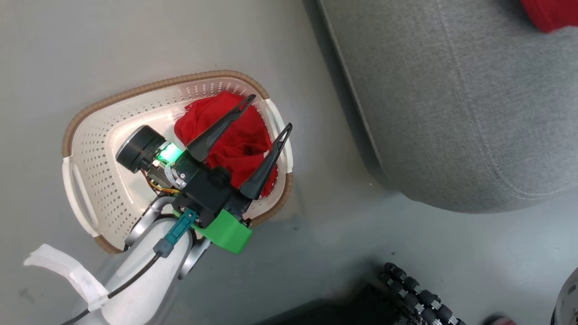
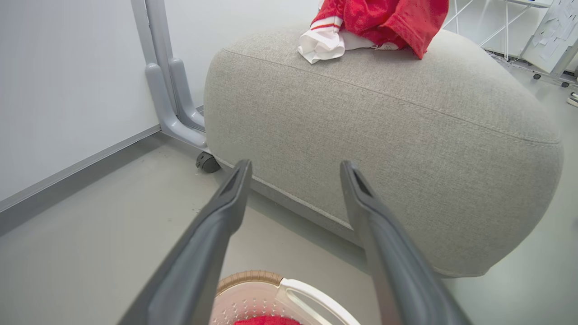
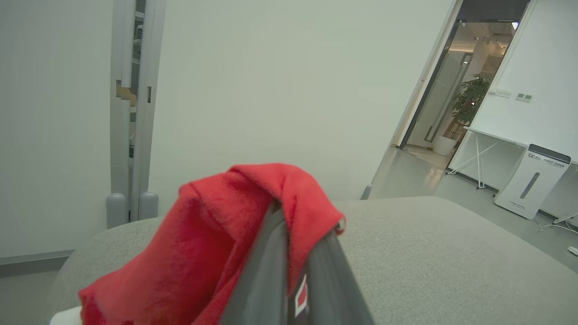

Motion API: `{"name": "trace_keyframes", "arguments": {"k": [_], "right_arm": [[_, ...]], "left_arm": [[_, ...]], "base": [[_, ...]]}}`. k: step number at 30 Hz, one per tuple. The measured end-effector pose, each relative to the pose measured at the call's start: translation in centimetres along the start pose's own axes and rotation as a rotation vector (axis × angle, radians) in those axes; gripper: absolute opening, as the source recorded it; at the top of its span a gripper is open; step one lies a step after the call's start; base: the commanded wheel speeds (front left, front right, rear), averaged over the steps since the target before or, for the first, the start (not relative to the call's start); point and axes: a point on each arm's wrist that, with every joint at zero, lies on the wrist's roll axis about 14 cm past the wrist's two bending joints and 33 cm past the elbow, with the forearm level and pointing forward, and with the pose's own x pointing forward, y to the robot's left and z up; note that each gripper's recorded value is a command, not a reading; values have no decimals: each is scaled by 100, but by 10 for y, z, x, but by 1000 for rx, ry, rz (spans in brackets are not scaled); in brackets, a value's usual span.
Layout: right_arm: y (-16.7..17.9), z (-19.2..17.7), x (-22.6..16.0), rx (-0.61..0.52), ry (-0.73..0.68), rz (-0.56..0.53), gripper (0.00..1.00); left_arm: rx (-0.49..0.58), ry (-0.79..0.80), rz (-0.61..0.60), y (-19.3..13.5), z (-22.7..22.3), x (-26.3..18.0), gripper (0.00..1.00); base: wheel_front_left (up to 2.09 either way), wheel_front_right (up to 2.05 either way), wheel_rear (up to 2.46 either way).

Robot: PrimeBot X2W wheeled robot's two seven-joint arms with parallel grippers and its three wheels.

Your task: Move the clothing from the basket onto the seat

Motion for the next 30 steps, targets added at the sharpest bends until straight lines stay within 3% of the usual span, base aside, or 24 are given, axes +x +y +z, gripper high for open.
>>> {"name": "trace_keyframes", "arguments": {"k": [2,3,4,5,11,21,30], "right_arm": [[1,-38,-7,39,93,-36,0],[1,-52,-12,68,126,-57,15],[3,-68,-17,90,167,-70,45],[5,-80,-23,99,199,-77,100],[15,-106,-54,104,289,-63,100],[29,-76,-122,62,330,50,100],[105,-36,-164,221,320,287,100]], "left_arm": [[-5,17,30,8,-7,-6,100],[-8,23,39,11,-9,-8,100],[-11,30,50,13,-12,-10,100],[-14,38,60,16,-14,-13,100],[-17,34,112,24,-8,-18,100],[-60,-11,260,25,29,-34,100],[-75,-38,465,32,61,-81,100]], "base": [[0,0,0],[0,0,0],[0,0,0],[0,0,0],[0,0,0],[0,0,0],[0,0,0]]}}
